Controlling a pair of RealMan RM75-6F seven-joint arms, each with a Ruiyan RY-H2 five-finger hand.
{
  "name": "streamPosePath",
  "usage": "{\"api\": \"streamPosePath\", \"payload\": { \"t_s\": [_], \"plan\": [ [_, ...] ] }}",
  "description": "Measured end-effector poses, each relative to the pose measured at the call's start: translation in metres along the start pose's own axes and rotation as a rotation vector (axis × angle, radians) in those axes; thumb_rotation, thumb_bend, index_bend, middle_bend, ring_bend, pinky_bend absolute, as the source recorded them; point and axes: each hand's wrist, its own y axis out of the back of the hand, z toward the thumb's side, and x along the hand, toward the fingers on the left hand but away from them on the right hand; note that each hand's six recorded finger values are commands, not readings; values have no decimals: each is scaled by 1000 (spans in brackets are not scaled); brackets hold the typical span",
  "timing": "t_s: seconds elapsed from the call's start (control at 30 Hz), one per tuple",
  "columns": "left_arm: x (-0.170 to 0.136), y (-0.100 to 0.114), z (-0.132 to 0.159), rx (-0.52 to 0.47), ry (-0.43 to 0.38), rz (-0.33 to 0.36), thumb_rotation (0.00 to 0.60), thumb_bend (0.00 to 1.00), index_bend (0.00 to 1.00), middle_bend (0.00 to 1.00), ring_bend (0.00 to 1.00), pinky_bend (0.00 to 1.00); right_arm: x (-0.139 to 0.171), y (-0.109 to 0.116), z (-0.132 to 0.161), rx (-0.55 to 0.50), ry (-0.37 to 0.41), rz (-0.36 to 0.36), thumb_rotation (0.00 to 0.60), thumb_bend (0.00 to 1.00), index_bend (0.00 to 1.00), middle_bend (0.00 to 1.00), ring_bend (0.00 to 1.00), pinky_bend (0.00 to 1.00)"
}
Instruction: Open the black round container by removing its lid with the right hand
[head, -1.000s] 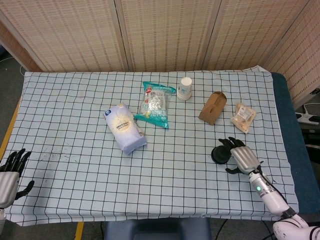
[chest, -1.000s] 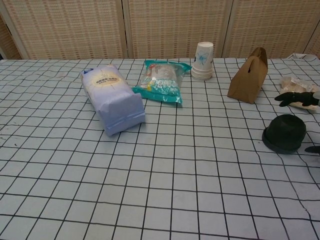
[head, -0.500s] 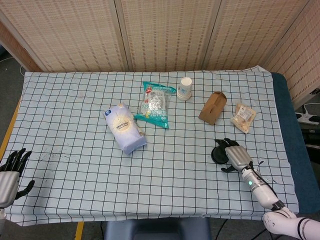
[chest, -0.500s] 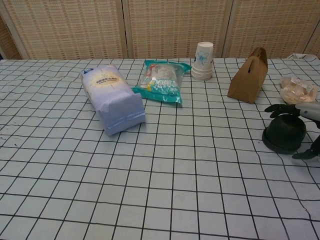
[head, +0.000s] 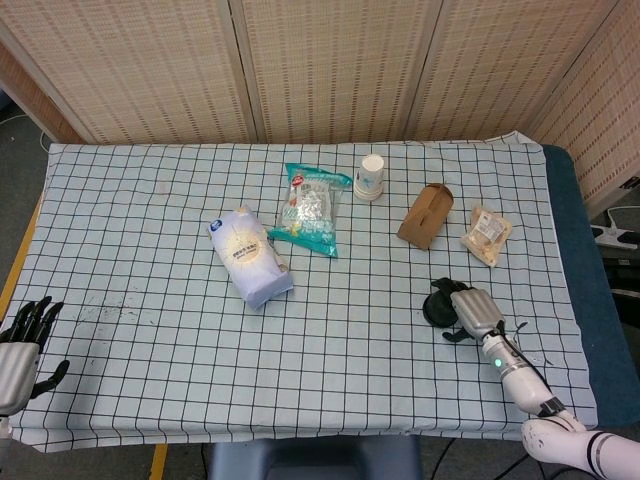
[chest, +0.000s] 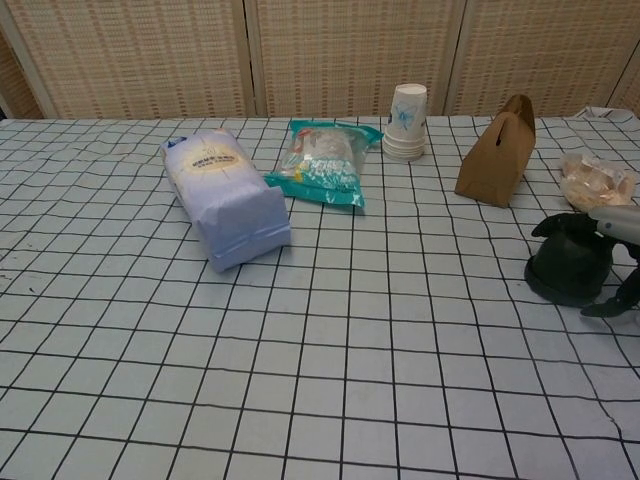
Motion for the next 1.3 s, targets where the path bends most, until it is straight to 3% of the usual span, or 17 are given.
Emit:
{"api": "streamPosePath", "payload": {
  "t_s": [0.47, 0.8, 1.3],
  "plan": [
    [0, 0, 0, 1, 2, -2, 600, 303, 65, 0, 0, 336, 0, 2, -2, 4, 0, -40, 600, 69, 421, 478, 448, 610],
    [0, 0, 0, 0, 0, 0, 600, 303, 65, 0, 0, 337, 5, 5, 0, -3, 37, -77, 600, 266, 649, 613, 587, 731],
    [0, 0, 1, 1, -2, -2, 600, 302, 65, 0, 0, 337, 10, 17, 6, -19, 68, -144, 600, 274, 665, 619, 594, 737]
  ]
}}
